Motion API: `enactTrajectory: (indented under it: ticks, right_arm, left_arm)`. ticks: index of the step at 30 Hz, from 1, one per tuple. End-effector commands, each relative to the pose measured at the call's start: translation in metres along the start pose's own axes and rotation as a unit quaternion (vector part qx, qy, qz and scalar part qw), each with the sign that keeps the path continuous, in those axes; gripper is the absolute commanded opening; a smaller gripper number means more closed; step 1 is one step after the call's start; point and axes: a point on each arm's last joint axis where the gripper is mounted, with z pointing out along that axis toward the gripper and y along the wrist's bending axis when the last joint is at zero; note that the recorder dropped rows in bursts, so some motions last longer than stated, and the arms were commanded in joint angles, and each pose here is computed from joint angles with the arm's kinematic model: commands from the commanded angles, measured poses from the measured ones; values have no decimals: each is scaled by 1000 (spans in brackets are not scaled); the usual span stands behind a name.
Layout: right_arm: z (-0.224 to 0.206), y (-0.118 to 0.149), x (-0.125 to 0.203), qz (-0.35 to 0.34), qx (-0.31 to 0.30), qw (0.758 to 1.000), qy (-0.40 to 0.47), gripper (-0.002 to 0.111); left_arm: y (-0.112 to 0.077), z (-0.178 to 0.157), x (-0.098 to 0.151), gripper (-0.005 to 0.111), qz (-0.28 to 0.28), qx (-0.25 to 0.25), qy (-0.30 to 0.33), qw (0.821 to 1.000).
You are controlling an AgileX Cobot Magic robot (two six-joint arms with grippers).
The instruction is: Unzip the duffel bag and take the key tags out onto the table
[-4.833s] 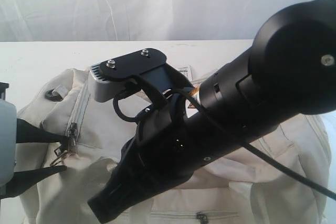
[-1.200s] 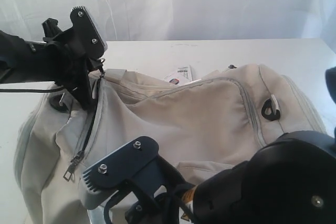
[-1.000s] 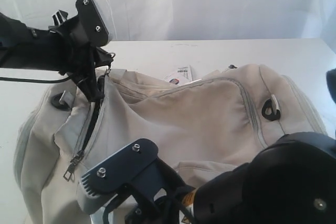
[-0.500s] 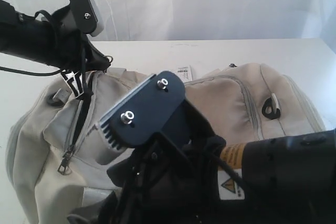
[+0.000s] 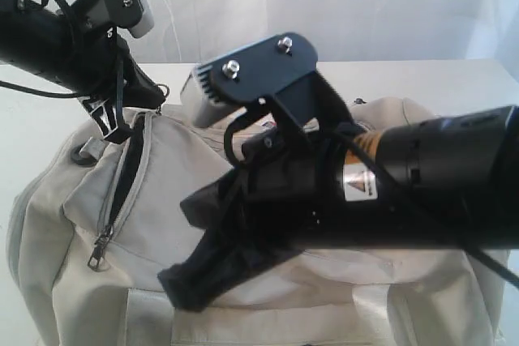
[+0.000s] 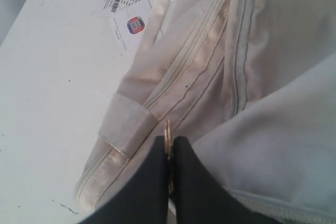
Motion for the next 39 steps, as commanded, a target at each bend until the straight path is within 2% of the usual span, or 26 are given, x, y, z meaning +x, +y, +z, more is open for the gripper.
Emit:
enactTrajectory:
  ticks: [1, 3, 4, 6, 7, 8, 10, 12, 14, 16, 17, 18, 24, 28, 35, 37, 39]
  right_arm:
    - [-9, -10, -17, -45, 53, 997, -21, 0]
    - [-11, -14, -20, -91, 80, 993, -13, 0]
    - [-13, -19, -22, -155, 108, 982, 1, 0]
    - [-15, -21, -23, -177, 120, 977, 12, 0]
    - [-16, -19, -24, -132, 115, 984, 9, 0]
    - [-17, -21, -26, -36, 119, 992, 2, 0]
    - [-18, -22, -26, 89, 121, 989, -12, 0]
    - [-14, -20, -27, 111, 105, 988, -22, 4]
    - [-2, -16, -31, 125, 75, 989, -40, 22]
    - [18, -16, -30, 117, 62, 990, -40, 52]
    - [32, -18, -27, 116, 62, 991, -35, 62]
    - [44, -19, -24, 116, 61, 991, -32, 67]
    - [85, -22, -21, 121, 36, 990, -70, 65]
    - [107, -24, -15, 121, 35, 990, -64, 65]
    - [132, -20, -12, 117, 28, 991, -53, 64]
    - [135, -20, -12, 117, 29, 991, -52, 58]
    - [139, -21, -9, 117, 30, 992, -46, 44]
  left_arm:
    - [1, -6, -3, 0, -21, 10, 13, 1000]
    - [2, -7, -3, 0, -30, 9, 20, 999]
    - [2, -8, -3, 0, -38, 12, 27, 999]
    - [2, -10, -4, 0, -48, 20, 32, 998]
    - [1, -10, -4, 0, -49, 22, 33, 998]
    - [1, -10, -4, 0, -57, 23, 34, 998]
    - [1, -10, -4, 0, -57, 24, 35, 997]
    - [-1, -11, -3, 0, -64, 32, 39, 997]
    - [-3, -11, -3, 0, -70, 43, 44, 996]
    - [-4, -11, -2, 0, -70, 49, 47, 995]
    - [-4, -11, -2, 0, -70, 50, 47, 995]
    - [-3, -11, -2, 0, -70, 46, 45, 995]
    - [6, -15, -6, 0, -64, 13, 49, 997]
    - [14, -22, -12, 0, -69, -12, 54, 996]
    - [18, -8, -9, 0, -72, 3, 67, 995]
    - [20, -5, -9, 0, -73, -1, 66, 995]
    - [22, -2, -9, 0, -73, -10, 61, 995]
